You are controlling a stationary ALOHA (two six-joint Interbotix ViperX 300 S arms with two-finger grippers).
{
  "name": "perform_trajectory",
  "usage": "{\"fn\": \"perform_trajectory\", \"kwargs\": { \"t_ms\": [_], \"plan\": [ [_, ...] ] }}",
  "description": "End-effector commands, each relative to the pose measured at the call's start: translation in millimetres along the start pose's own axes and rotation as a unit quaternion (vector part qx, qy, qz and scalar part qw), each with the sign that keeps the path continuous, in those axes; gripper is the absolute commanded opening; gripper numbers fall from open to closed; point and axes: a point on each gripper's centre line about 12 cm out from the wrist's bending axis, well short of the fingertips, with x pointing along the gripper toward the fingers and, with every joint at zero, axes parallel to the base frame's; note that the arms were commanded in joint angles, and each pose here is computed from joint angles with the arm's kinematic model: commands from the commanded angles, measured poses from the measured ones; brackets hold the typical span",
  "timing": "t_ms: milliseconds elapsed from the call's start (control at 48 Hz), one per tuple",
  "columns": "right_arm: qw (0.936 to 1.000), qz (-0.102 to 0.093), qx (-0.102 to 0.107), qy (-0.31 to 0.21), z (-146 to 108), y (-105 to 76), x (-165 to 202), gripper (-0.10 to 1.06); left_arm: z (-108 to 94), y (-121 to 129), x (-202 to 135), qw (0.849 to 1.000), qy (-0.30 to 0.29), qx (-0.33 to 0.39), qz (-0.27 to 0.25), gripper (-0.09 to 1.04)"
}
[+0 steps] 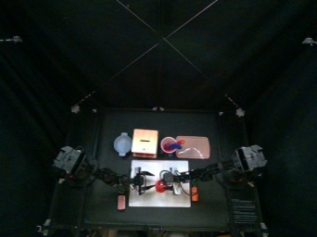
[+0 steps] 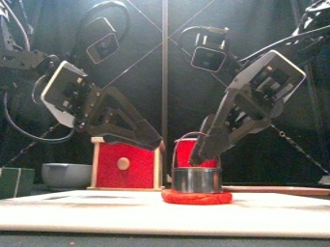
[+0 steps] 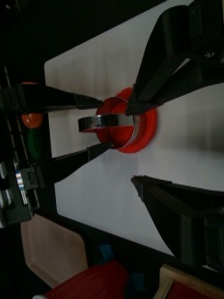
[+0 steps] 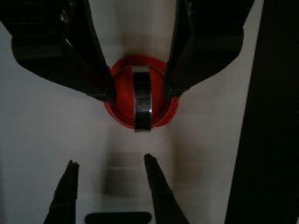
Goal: Get the cutter from the drawer then cut the dough then place the extra dough in the bowl
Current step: Cut the dough
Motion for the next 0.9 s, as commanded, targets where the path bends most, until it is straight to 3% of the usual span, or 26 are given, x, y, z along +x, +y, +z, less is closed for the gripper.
{"fn": "perform_trajectory", "kwargs": {
  "t_ms": [21, 479, 896],
  "plan": [
    [0.9999, 0.0, -0.007, -0.015, 26.3, 1.6, -10.3, 0.82, 5.5, -5.3, 5.0, 1.0, -0.007, -0.007, 0.0, 0.86],
    [0.9981, -0.016, -0.027, 0.052, 44.9, 1.7, -15.8, 0.82, -1.0, -14.3, 19.6, 1.0, 0.015, -0.008, -0.007, 0.59],
    [0.9982, -0.014, -0.029, 0.05, 49.7, 4.6, -15.4, 0.82, -16.2, -20.9, 31.6, 0.998, 0.059, -0.008, -0.021, 0.56]
  ]
}}
